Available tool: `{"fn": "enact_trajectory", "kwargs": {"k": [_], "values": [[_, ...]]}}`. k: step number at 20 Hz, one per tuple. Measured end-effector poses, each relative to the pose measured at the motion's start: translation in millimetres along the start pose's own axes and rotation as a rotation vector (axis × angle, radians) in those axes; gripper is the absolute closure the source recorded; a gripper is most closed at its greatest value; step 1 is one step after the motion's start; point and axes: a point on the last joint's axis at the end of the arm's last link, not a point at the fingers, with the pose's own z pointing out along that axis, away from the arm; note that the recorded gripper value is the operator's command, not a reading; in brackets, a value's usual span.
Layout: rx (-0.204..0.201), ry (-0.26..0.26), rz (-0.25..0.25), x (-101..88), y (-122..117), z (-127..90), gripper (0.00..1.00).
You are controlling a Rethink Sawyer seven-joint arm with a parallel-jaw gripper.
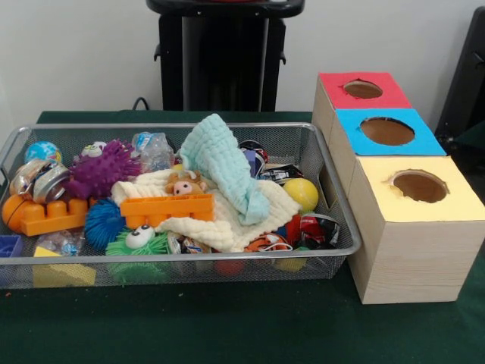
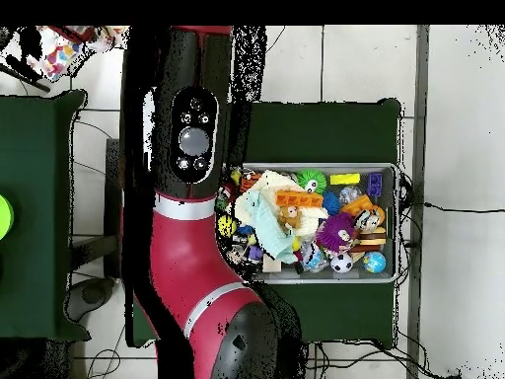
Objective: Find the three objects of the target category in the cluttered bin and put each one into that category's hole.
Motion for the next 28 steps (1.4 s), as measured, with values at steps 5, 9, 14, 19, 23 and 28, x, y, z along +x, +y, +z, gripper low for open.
{"fn": "enact_trajectory", "kwargs": {"k": [5, 9, 14, 19, 23, 28], "values": [[-0.007, -0.004, -0.005, -7.7, 4, -6, 1.00], [-0.054, -0.042, -0.011, -11.2, 4, 10, 1.00], [-0.092, -0.055, -0.008, -7.4, 0, 34, 1.00], [-0.096, -0.135, -0.059, -15.5, 7, 34, 1.00], [-0.069, -0.172, -0.071, -21.4, 5, 43, 1.00], [-0.073, -0.163, -0.061, -28.1, 7, 57, 1.00]]}}
